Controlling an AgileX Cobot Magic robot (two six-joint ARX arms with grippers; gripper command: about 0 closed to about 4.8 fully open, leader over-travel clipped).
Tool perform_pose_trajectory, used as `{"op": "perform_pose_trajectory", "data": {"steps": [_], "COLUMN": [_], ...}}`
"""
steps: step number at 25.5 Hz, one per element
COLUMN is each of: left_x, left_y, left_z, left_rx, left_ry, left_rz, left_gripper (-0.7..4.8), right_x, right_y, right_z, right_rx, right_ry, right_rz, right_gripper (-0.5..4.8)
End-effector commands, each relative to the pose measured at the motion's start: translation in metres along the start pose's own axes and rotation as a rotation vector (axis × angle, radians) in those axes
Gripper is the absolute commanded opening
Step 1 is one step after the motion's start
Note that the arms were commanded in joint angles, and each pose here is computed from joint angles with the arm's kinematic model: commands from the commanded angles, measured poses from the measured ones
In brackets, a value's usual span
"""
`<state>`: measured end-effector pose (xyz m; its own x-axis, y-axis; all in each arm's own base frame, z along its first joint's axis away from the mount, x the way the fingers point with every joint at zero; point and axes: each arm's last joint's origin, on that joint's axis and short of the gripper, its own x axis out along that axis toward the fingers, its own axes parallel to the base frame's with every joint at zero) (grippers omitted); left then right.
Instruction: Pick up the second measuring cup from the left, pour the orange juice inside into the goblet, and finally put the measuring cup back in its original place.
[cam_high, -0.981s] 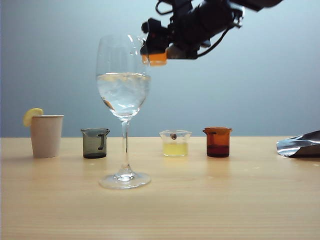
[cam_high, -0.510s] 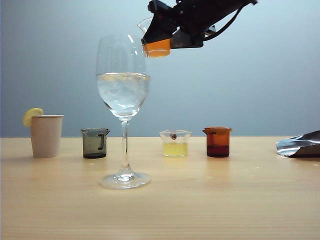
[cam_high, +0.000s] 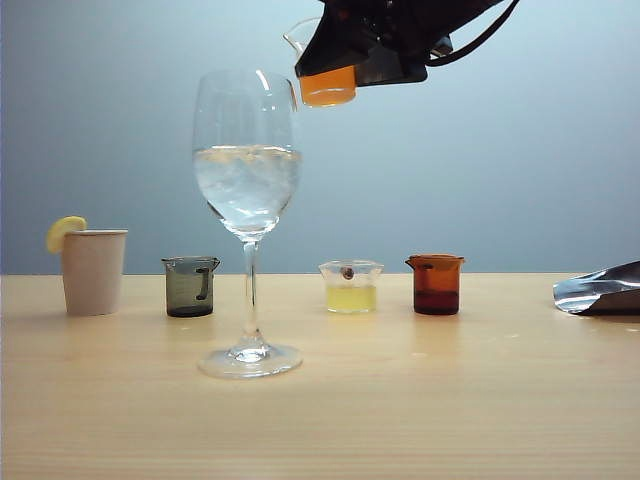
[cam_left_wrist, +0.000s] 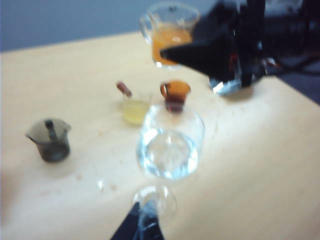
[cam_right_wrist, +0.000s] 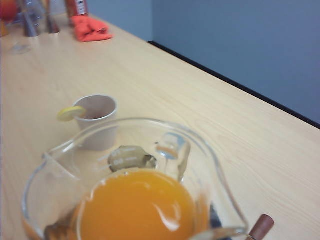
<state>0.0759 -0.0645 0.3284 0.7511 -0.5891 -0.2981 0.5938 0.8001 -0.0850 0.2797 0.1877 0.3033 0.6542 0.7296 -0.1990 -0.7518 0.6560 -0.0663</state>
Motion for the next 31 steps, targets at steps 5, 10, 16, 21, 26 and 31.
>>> {"op": "perform_pose_trajectory", "data": {"steps": [5,10,16,21,26,31], "left_x": [0.017,0.03,0.034,0.033,0.033,0.033], "left_y": [-0.004,-0.005,-0.006,-0.007,-0.007,-0.007], "left_z": [0.024,0.026,0.028,0.032,0.033,0.033], "left_rx": [0.005,0.007,0.005,0.005,0.005,0.005], "left_ry": [0.138,0.17,0.166,0.134,0.133,0.133], "left_rz": [-0.017,-0.014,-0.025,-0.028,-0.028,-0.029], "left_gripper": [-0.06,-0.06,-0.06,-0.06,-0.06,-0.06], "right_x": [-0.009,-0.013,-0.019,-0.028,-0.029,-0.029], "right_y": [0.006,0.013,0.017,0.019,0.019,0.022], "right_z": [0.008,0.01,0.014,0.018,0.019,0.018], "right_rx": [-0.06,-0.121,-0.154,-0.199,-0.199,-0.23], "right_ry": [-0.005,0.018,0.021,0.022,0.02,0.032], "right_rz": [0.038,0.06,0.07,0.071,0.07,0.086], "right_gripper": [2.19,2.19,2.19,2.09,2.09,2.09]}}
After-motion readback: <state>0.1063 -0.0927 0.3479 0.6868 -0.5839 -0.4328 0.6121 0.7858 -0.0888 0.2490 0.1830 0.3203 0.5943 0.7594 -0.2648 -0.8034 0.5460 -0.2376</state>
